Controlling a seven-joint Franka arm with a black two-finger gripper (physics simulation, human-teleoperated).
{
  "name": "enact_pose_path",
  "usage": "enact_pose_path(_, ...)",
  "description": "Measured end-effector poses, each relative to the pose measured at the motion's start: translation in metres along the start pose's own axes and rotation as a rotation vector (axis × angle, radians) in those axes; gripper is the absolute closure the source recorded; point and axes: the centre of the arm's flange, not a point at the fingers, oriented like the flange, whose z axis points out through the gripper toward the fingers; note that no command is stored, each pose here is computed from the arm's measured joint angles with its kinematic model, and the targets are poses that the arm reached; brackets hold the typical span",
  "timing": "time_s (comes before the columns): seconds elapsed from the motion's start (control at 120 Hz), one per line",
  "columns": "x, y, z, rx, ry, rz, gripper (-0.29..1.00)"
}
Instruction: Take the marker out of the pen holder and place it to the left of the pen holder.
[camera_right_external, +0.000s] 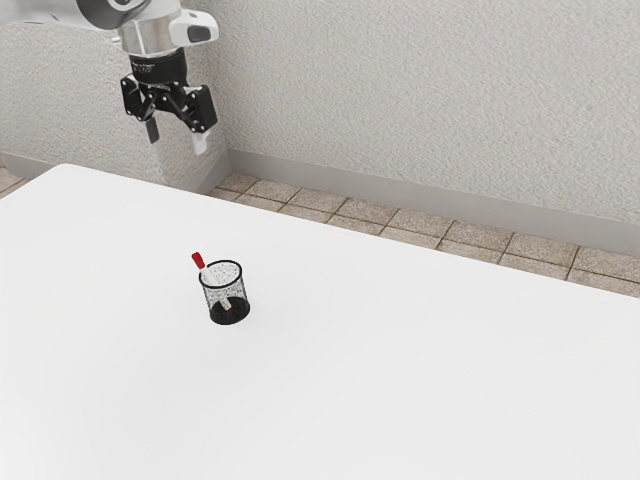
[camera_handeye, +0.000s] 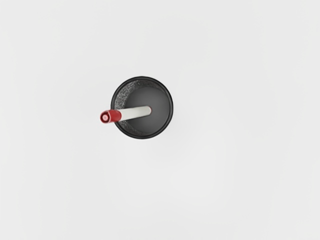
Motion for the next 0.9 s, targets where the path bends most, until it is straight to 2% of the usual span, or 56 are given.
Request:
enact_pose_path(0.2, 0.000, 0.000, 0.000, -0.002, -0.002, 0.000, 0.00)
enact_pose_path(0.367, 0.004, -0.005, 0.000, -0.052, 0.010, -0.022, 0.00)
enact_pose_path(0.433, 0.011, -0.043, 0.051, -0.061, -0.086, -0.112, 0.00)
enact_pose_path(0.517, 0.017, -0.086, 0.155, -0.084, -0.256, -0.222, 0.00)
enact_pose_path(0.592, 0.016, -0.103, 0.208, -0.117, -0.325, -0.287, 0.00)
enact_pose_path(0.692, 0.022, -0.110, 0.249, -0.168, -0.363, -0.353, 0.00)
enact_pose_path(0.9, 0.033, -0.090, 0.248, -0.219, -0.334, -0.374, 0.00)
